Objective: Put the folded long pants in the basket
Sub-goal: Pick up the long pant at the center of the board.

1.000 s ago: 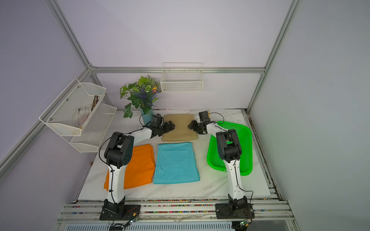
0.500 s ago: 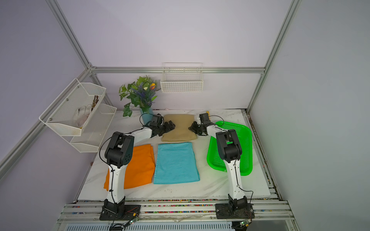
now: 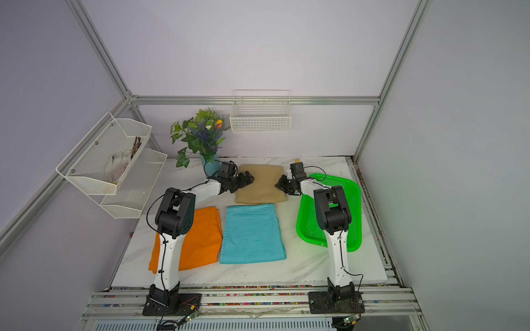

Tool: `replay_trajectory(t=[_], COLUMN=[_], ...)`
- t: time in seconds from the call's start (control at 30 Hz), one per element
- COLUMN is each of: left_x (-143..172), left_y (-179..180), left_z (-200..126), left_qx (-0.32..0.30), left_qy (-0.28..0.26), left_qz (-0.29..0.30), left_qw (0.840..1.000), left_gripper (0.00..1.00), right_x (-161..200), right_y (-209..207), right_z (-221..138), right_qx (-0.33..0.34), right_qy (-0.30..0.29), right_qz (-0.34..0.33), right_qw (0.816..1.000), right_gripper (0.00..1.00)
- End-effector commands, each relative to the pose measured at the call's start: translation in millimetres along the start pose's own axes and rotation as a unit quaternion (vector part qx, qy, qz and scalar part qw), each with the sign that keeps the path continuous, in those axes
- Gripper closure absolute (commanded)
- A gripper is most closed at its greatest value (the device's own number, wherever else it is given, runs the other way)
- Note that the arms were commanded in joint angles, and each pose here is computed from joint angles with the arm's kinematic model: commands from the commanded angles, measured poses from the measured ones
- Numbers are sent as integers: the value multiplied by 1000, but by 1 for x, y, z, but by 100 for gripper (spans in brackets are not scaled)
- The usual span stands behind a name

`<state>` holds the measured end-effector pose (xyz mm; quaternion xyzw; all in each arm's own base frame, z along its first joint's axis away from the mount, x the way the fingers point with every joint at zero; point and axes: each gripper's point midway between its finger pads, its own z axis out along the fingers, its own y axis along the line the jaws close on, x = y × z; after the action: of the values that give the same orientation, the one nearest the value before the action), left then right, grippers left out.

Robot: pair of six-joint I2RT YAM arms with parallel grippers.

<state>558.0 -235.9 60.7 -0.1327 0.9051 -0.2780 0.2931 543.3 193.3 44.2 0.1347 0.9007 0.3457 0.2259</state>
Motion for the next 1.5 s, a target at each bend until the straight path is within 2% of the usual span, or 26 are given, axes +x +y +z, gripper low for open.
replay_trajectory(t=[0.0, 0.2, 0.3, 0.33, 0.37, 0.4, 0.53, 0.77, 0.93, 1.27, 1.47], left_x=[61, 92, 103, 104, 105, 104, 89, 26, -1, -22, -8], left_y=[24, 10, 4, 2, 2, 3, -9, -76, -111, -165, -222], left_z=[25, 42, 45, 44, 43, 42, 33, -6, -36, -89, -121], left_qx=[-30, 15, 19, 20, 17, 13, 13, 71, 106, 162, 219], left_qy=[94, 153, 159, 156, 154, 154, 139, 74, 44, 2, -4], left_qz=[-7, -37, -35, -32, -35, -41, -33, 8, 18, 39, 65], left_qw=[995, 987, 987, 987, 987, 987, 990, 995, 993, 986, 974], left_gripper=[6, 41, 57, 73, 95, 100, 100, 100, 100, 100, 100], right_x=[-1, -2, -1, -1, -1, 0, -10, -48, -59, -65, -61], right_y=[-1, 7, 8, 8, 9, 10, 31, 89, 115, 132, 124], right_z=[-8, -4, -3, -3, -3, -2, -10, -57, -90, -148, -194], right_qx=[12, 1, -2, -3, -6, -9, -33, -62, -72, -67, -42], right_qy=[0, 1, 2, 3, 4, 6, -3, -50, -72, -99, -116], right_qz=[-2, -2, -4, -6, -7, -6, -16, -59, -84, -122, -139], right_qw=[1000, 1000, 1000, 1000, 1000, 1000, 999, 995, 991, 985, 983], right_gripper=[100, 100, 100, 100, 100, 100, 100, 100, 100, 100, 100])
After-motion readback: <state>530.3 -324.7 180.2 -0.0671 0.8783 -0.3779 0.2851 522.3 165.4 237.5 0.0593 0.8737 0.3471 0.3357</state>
